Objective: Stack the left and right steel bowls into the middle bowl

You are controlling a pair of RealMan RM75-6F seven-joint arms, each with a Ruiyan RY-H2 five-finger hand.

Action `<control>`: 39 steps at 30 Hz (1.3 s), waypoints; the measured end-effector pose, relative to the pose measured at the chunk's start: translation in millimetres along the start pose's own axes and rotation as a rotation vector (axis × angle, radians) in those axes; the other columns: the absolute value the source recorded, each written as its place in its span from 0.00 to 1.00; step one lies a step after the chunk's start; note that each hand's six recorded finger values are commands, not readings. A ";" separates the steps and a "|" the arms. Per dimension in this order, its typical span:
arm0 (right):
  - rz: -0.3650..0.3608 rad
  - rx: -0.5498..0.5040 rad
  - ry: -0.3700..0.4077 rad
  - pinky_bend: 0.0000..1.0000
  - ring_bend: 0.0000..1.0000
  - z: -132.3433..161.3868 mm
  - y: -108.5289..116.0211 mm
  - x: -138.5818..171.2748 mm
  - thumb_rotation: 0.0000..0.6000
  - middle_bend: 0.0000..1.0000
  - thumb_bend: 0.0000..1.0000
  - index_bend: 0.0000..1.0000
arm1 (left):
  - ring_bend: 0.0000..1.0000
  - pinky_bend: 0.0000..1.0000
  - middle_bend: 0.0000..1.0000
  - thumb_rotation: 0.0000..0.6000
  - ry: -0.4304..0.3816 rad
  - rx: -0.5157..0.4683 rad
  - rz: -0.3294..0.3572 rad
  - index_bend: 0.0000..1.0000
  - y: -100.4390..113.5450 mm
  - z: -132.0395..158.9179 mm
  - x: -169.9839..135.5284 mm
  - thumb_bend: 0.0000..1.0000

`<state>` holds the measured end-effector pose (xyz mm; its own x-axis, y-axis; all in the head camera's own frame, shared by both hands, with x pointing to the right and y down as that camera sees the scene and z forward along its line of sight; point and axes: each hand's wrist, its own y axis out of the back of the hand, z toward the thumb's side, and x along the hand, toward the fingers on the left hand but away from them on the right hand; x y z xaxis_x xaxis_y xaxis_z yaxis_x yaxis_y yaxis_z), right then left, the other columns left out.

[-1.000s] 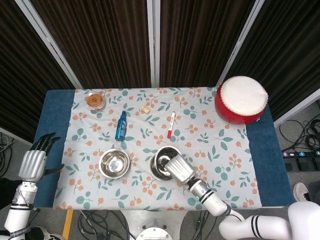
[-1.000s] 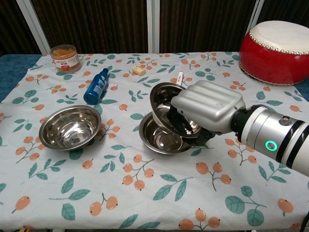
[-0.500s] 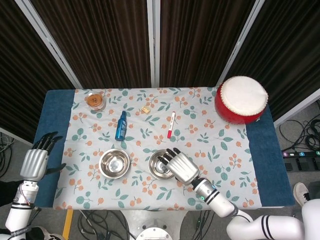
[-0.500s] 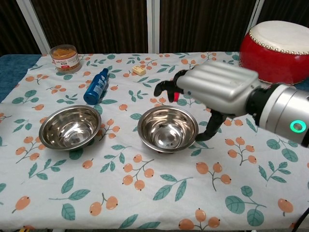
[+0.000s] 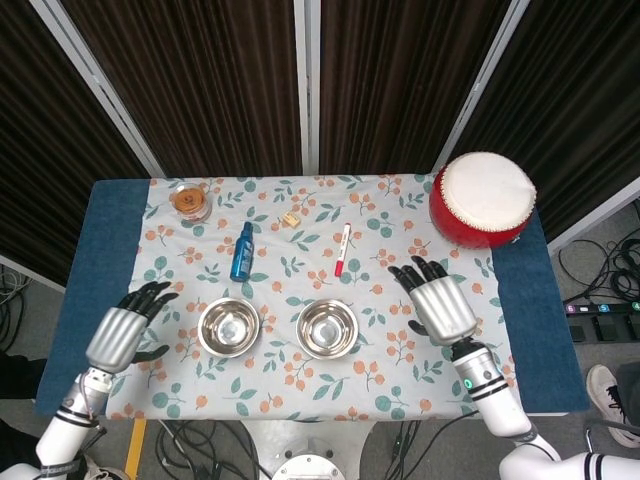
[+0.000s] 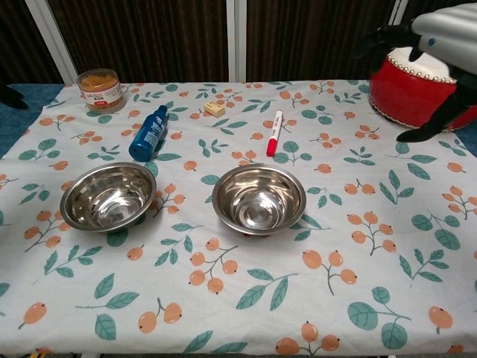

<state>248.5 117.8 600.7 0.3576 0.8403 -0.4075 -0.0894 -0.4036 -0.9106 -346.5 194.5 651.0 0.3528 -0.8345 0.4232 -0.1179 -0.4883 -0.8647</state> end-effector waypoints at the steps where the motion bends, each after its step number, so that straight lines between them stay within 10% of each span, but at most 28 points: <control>1: -0.007 -0.009 -0.014 0.25 0.13 -5.7 2.1 1.1 1.00 0.27 0.00 0.17 | 0.13 0.26 0.22 1.00 -0.015 0.006 -0.015 0.24 -3.7 5.1 0.8 0.13; 12: -0.121 -0.040 -0.073 0.25 0.13 -42.9 32.5 6.2 1.00 0.27 0.00 0.17 | 0.13 0.29 0.22 1.00 -0.137 0.072 -0.188 0.23 -41.6 51.0 7.8 0.13; 39: -0.099 -0.055 -0.105 0.25 0.13 -66.8 15.4 4.2 1.00 0.27 0.00 0.17 | 0.20 0.35 0.31 1.00 -0.155 0.132 -0.223 0.29 -72.5 62.9 30.5 0.24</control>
<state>310.8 90.9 589.5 0.2631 0.9088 -0.3239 -0.0064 -0.3341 -0.9425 -268.8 220.5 709.6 0.4951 -0.6566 0.5690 0.0962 -0.6095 -0.7870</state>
